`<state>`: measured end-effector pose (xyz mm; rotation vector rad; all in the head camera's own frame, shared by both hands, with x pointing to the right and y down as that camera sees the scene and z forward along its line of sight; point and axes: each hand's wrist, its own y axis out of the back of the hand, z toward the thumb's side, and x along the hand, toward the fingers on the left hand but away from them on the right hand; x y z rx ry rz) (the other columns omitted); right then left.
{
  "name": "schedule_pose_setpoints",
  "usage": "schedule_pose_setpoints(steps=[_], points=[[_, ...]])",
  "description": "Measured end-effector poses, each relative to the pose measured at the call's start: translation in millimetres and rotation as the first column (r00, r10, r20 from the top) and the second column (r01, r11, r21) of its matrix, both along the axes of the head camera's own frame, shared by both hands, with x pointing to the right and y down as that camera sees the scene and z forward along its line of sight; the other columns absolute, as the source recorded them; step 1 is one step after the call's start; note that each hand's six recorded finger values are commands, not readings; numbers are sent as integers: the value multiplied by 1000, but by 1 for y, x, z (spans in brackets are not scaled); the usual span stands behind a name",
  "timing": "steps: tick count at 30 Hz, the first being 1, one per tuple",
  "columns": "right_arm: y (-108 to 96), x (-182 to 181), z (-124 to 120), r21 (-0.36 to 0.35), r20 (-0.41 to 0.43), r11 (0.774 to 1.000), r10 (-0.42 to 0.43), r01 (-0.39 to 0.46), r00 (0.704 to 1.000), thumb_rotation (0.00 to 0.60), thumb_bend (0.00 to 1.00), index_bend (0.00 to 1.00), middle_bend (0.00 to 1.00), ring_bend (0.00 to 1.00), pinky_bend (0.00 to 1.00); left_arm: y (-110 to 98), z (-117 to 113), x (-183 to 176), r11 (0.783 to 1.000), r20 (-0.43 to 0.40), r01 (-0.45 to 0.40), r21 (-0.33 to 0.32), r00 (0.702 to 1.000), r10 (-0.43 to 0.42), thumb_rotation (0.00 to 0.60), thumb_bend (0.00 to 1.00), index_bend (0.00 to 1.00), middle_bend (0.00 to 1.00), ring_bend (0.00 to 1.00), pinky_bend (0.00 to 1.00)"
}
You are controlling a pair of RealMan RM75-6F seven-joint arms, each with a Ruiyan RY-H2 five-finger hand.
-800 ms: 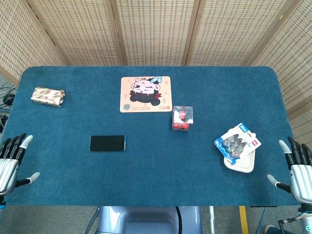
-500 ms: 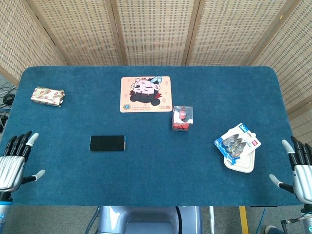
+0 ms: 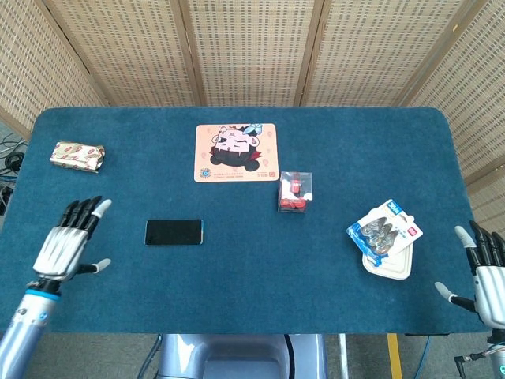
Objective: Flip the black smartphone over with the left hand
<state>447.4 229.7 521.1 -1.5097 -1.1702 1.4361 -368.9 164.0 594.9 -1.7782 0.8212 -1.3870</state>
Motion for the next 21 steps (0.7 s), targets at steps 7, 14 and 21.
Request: schedule_pose_setpoints(steps=[7, 14, 21], points=[[-2, 4, 2, -11, 7, 1000, 6, -6, 1000, 600, 0, 0, 0, 0, 0, -25, 62, 72, 984, -47, -67, -164, 997, 60, 600, 41, 219, 0, 0, 0], [-4, 10, 5, -28, 15, 999, 23, -23, 1000, 600, 0, 0, 0, 0, 0, -40, 110, 125, 965, -34, -78, -250, 997, 72, 600, 66, 295, 0, 0, 0], [-6, 14, 6, -34, 20, 999, 38, -37, 999, 600, 0, 0, 0, 0, 0, -44, 135, 153, 953, -11, -68, -296, 998, 68, 600, 70, 295, 0, 0, 0]])
